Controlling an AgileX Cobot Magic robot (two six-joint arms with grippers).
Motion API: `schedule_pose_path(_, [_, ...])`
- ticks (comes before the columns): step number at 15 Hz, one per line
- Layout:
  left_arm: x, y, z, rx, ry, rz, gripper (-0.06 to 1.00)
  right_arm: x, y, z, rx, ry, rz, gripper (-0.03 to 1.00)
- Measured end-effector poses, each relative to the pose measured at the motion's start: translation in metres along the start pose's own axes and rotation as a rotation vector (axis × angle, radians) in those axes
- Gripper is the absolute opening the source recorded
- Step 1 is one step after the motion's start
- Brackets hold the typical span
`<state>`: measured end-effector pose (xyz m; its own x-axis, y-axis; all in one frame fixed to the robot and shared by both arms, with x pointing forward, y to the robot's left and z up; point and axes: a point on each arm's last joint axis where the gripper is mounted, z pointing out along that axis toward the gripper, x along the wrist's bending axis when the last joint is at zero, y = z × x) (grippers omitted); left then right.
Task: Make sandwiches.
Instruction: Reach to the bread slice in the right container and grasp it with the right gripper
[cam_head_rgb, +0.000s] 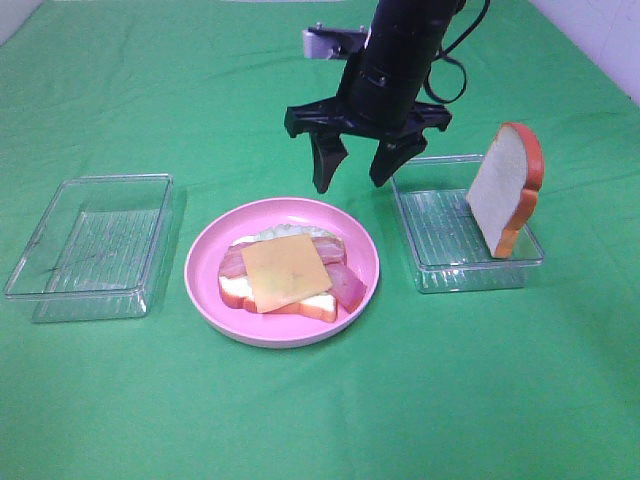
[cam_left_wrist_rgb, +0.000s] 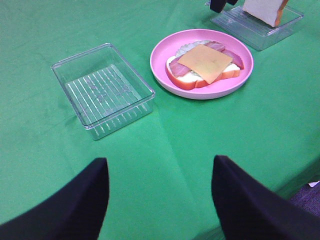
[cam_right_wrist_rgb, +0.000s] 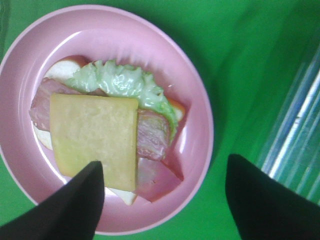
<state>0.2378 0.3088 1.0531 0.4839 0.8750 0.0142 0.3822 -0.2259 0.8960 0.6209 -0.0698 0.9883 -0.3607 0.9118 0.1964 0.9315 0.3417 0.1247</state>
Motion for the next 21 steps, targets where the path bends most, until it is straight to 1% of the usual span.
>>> schedule_pose_path(3, [0.000,0.000,0.000,0.000,0.000,0.000,0.58,-0.015,-0.004,-0.042,-0.070,-0.049,0.039,0.65])
schedule_pose_path(5, [0.000,0.000,0.000,0.000,0.000,0.000,0.58,-0.035,-0.007,-0.068,-0.115,-0.085,0.080,0.65])
schedule_pose_path(6, [0.000,0.000,0.000,0.000,0.000,0.000,0.58,-0.046,-0.008,-0.078,-0.137,-0.119,0.101,0.66])
schedule_pose_path(7, [0.000,0.000,0.000,0.000,0.000,0.000,0.58,-0.055,-0.010,-0.085,-0.149,-0.161,0.120,0.70])
schedule_pose_path(9, [0.000,0.000,0.000,0.000,0.000,0.000,0.58,-0.072,-0.014,-0.090,-0.126,-0.269,0.145,0.80])
schedule_pose_path(10, [0.000,0.000,0.000,0.000,0.000,0.000,0.58,-0.078,-0.015,-0.092,-0.111,-0.317,0.150,0.82])
schedule_pose_path(11, [0.000,0.000,0.000,0.000,0.000,0.000,0.58,-0.084,-0.017,-0.093,-0.101,-0.341,0.161,0.83])
schedule_pose_path(12, [0.000,0.000,0.000,0.000,0.000,0.000,0.58,-0.087,-0.017,-0.094,-0.099,-0.344,0.170,0.83])
schedule_pose_path(13, [0.000,0.000,0.000,0.000,0.000,0.000,0.58,-0.101,-0.018,-0.096,-0.096,-0.332,0.214,0.83])
schedule_pose_path(15, [0.000,0.000,0.000,0.000,0.000,0.000,0.58,-0.116,-0.019,-0.093,-0.077,-0.301,0.248,0.83])
schedule_pose_path(18, [0.000,0.000,0.000,0.000,0.000,0.000,0.58,-0.125,-0.016,-0.076,-0.026,-0.274,0.242,0.83])
schedule_pose_path(21, [0.000,0.000,0.000,0.000,0.000,0.000,0.58,-0.135,-0.012,-0.054,0.031,-0.298,0.236,0.83])
